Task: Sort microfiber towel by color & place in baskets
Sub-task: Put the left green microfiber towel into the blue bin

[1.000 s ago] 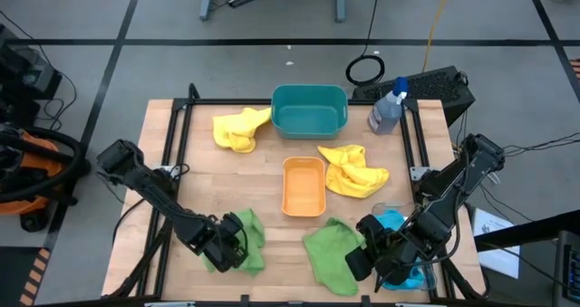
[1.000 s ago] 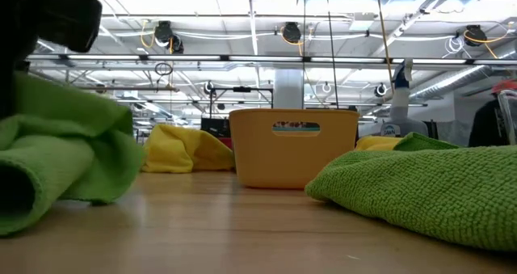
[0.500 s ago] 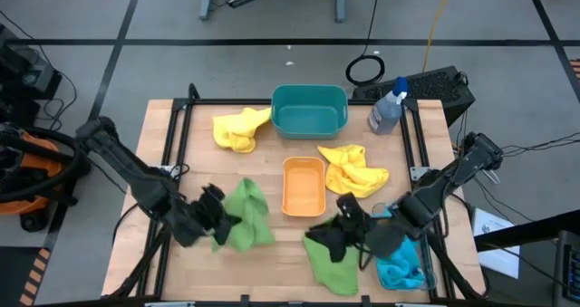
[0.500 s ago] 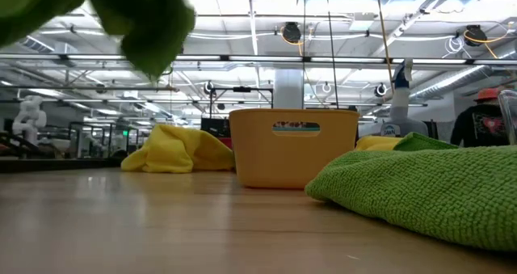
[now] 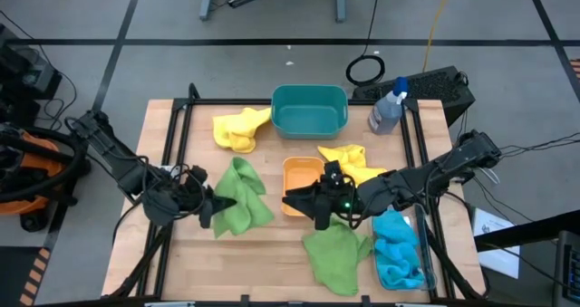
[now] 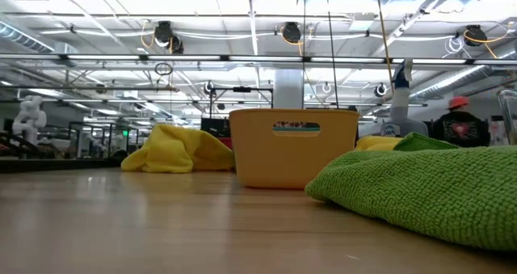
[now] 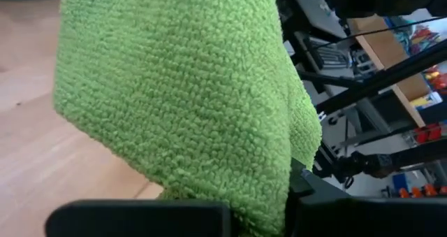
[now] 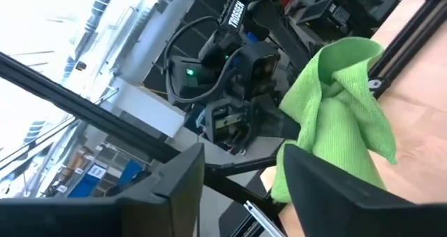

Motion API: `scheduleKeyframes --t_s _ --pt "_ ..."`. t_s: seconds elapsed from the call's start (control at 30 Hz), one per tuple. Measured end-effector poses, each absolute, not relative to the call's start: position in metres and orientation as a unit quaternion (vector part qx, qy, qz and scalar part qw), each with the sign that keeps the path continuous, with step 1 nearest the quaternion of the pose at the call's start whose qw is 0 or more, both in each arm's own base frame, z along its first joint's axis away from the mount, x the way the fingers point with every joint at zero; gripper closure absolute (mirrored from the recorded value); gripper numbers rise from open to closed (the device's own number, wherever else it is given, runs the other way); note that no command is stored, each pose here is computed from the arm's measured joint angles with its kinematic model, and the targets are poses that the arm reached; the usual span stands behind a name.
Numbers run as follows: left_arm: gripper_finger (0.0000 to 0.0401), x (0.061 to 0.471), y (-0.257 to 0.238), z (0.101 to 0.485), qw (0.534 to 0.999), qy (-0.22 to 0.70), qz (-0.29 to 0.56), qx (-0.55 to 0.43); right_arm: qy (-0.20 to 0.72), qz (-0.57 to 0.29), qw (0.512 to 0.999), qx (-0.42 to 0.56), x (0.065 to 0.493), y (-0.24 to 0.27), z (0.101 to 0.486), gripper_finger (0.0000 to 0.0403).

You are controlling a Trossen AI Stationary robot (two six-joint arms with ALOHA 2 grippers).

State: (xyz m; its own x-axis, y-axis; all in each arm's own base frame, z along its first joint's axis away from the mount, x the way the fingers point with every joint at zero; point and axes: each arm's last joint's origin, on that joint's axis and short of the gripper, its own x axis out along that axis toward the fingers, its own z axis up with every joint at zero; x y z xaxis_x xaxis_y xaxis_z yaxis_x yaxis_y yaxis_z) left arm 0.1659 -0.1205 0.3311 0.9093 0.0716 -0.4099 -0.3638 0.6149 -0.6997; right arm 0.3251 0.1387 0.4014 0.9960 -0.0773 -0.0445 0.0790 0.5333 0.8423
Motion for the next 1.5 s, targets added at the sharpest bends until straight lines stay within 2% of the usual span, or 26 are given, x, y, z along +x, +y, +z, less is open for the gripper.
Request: scheduleKeyframes --t_s 0.2,0.4,0.63,0.9,1.03,1.23,1.5 --pt "0.0362 0.175 -0.122 0.34 0.875 0.127 0.111 -0.454 0.0 -0.046 0.876 0.479 0.326 0.137 0.401 0.0167" --pt "0.0363 0.197 -0.126 0.35 0.882 0.089 0.049 -0.46 -0.007 -0.034 0.903 0.429 0.326 0.137 0.404 0.0127" --pt "0.0363 0.211 -0.121 0.348 0.883 0.071 0.066 -0.459 -0.023 -0.038 0.92 0.39 0.326 0.136 0.407 0.009" --pt "0.0363 0.221 -0.107 0.349 0.883 0.071 0.056 -0.46 -0.014 -0.056 0.947 0.316 0.326 0.136 0.406 0.0086" --pt "0.0363 0.224 -0.102 0.349 0.883 0.077 0.05 -0.46 -0.008 -0.067 0.964 0.259 0.323 0.134 0.42 0.0086" --pt "0.0363 0.227 -0.096 0.35 0.886 0.073 0.053 -0.454 0.082 -0.108 0.974 0.184 0.331 0.124 0.416 0.0086" --pt "0.0363 0.23 -0.092 0.351 0.891 0.073 0.046 -0.446 0.156 -0.116 0.971 0.142 0.364 0.121 0.4 0.0086"
